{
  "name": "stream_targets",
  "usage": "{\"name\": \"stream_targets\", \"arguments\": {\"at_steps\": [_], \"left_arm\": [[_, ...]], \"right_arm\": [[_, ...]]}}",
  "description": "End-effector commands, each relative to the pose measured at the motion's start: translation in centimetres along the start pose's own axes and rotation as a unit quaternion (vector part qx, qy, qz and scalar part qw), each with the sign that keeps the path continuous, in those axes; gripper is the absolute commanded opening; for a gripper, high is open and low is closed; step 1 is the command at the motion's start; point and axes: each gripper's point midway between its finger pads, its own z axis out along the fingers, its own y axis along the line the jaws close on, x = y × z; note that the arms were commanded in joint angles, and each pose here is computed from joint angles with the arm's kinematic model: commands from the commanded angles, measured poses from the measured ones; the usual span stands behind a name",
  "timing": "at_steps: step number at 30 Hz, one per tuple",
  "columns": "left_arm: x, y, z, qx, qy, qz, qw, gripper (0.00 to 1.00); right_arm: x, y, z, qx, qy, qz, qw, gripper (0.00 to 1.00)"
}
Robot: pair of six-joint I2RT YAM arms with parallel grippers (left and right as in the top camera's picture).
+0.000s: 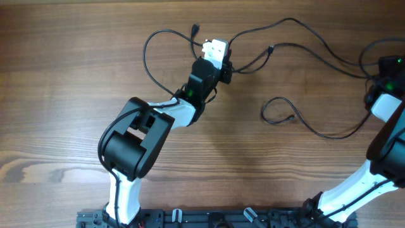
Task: Untangle cables
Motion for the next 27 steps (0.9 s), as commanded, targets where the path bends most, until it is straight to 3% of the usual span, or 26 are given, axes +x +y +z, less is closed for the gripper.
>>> {"name": "stream_targets", "arguments": {"at_steps": [1, 7, 11, 16, 20, 23, 27], "left_arm": [[-1.6, 0.4, 0.7, -0.013, -0.023, 0.011, 1.0, 0.04], [-0.4, 0.7, 0.6, -0.018, 0.007, 0.009, 1.0, 0.04], [1.3, 0.3, -0.6, -0.012, 0.083, 0.01, 0.996, 0.04], [1.6, 0.2, -4.5, -0.025, 0.182, 0.009, 0.983, 0.04], [0.7, 0.1, -8.5, -0.036, 0.239, 0.009, 0.97, 0.04], [4.0, 0.8, -13.0, -0.057, 0.348, 0.008, 0.936, 0.04], [6.4, 1.3, -15.6, -0.07, 0.413, 0.008, 0.908, 0.04]], "right_arm": [[-1.2, 0.0, 0.5, -0.004, -0.012, -0.008, 1.0, 0.05], [0.5, 1.4, 0.4, -0.051, 0.037, -0.065, 0.996, 0.05], [2.1, 2.0, -0.2, -0.077, 0.077, -0.149, 0.983, 0.05], [3.1, 0.6, -0.6, -0.055, 0.108, -0.212, 0.97, 0.05], [3.5, -0.3, -0.7, -0.04, 0.122, -0.213, 0.969, 0.05], [3.2, -1.9, -0.6, 0.002, 0.115, -0.218, 0.969, 0.05], [3.6, -2.2, -0.8, 0.003, 0.126, -0.23, 0.965, 0.05]]}}
